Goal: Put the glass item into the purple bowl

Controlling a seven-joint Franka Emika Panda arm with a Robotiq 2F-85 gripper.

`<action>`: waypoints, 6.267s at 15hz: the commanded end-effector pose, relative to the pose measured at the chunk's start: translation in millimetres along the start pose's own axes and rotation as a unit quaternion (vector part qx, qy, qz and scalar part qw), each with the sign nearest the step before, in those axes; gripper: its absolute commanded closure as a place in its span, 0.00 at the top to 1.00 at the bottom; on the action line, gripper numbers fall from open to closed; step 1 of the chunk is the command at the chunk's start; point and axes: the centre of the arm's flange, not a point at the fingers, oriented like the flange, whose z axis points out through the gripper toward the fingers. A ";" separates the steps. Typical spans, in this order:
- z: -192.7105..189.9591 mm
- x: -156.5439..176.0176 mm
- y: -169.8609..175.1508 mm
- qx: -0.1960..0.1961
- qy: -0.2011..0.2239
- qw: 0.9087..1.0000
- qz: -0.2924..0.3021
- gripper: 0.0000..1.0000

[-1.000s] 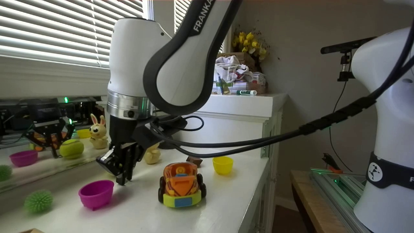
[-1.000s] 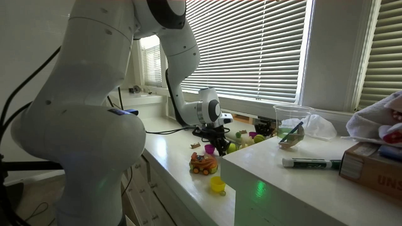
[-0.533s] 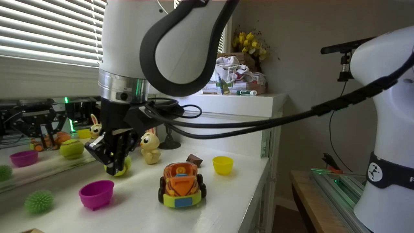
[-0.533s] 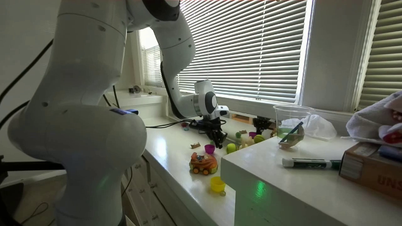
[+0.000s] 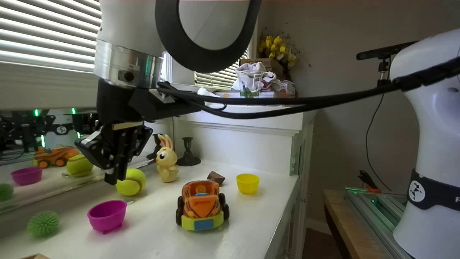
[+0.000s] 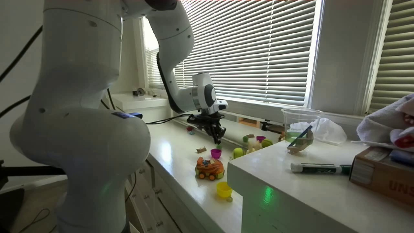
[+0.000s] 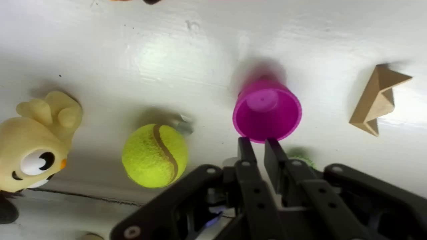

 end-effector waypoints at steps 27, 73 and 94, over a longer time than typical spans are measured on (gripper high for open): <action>24.9 39.7 34.3 0.042 0.064 0.997 0.012 1.00; 100.8 64.9 48.6 -0.009 -0.017 1.000 0.010 0.79; 101.7 66.9 50.2 -0.013 -0.015 1.000 0.011 0.16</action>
